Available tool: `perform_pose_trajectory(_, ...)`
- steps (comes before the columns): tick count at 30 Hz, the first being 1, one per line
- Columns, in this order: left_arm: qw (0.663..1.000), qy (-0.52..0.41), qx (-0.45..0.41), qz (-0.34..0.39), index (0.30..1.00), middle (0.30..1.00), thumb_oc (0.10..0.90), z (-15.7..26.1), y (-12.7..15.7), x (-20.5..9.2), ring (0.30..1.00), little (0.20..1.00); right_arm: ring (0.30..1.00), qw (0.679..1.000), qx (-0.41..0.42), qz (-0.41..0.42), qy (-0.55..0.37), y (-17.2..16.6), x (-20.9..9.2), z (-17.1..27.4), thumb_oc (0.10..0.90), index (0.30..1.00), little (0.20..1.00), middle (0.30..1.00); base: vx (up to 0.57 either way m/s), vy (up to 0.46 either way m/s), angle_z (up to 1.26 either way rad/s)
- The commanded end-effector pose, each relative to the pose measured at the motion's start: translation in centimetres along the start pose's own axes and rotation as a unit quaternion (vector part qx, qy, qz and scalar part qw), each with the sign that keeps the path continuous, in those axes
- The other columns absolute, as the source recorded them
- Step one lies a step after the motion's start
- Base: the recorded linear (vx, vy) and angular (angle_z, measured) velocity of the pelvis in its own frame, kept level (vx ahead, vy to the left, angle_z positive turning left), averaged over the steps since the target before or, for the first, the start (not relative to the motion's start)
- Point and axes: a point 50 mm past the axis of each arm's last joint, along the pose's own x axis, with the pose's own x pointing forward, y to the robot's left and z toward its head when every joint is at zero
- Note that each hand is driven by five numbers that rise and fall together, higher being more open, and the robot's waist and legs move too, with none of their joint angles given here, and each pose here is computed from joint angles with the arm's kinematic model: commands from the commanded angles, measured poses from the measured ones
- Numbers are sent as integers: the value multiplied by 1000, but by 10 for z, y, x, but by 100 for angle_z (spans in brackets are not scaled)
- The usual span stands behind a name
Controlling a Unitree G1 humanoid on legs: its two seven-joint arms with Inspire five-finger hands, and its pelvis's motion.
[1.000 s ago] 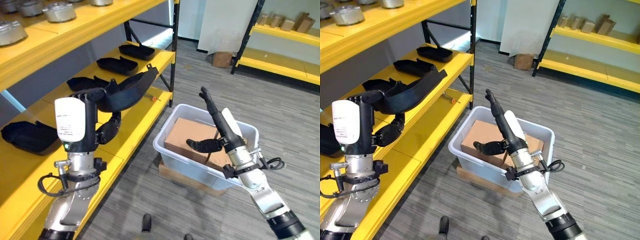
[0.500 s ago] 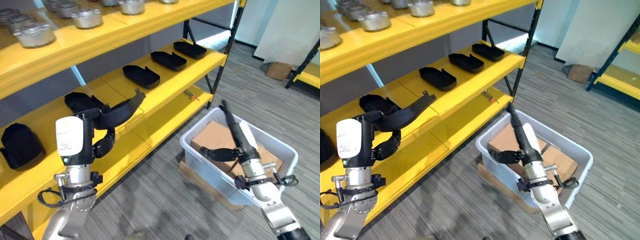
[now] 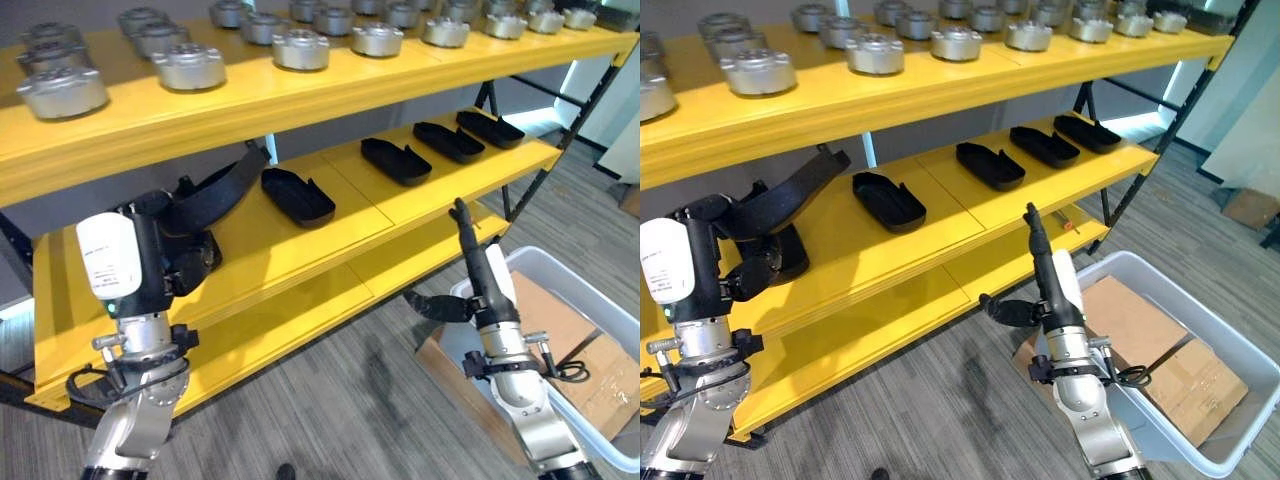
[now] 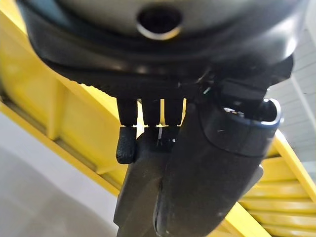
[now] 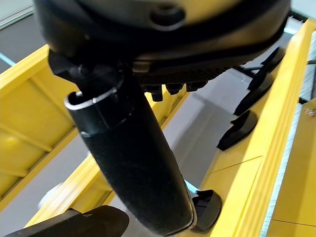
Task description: Move parts from the plastic box to the shelf.
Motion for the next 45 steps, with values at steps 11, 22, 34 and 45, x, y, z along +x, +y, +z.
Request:
perform_pose_trajectory(11, 987, -47, 48, 144, 300, 300, 400, 4, 38, 22, 300, 300, 1000, 997, -14, -26, -75, -4, 26, 21, 900, 1000, 1000, 1000, -15, 232, -11)
perform_pose_trajectory(22, 993, -23, 60, 96, 300, 300, 400, -7, 22, 22, 300, 300, 1000, 997, -20, -22, -71, -12, 22, 16, 900, 1000, 1000, 1000, 17, 47, 19)
perform_pose_trajectory(34, 995, 11, 11, 98, 300, 300, 400, -8, 22, 14, 300, 300, 1000, 996, -21, -36, -78, -27, 23, 17, 900, 1000, 1000, 1000, 12, -82, 26)
perform_pose_trajectory(45, 993, 3, -18, 115, 300, 300, 400, 0, 18, 15, 300, 300, 1000, 996, -35, -57, -56, -37, 13, 8, 900, 1000, 1000, 1000, 62, 101, 50)
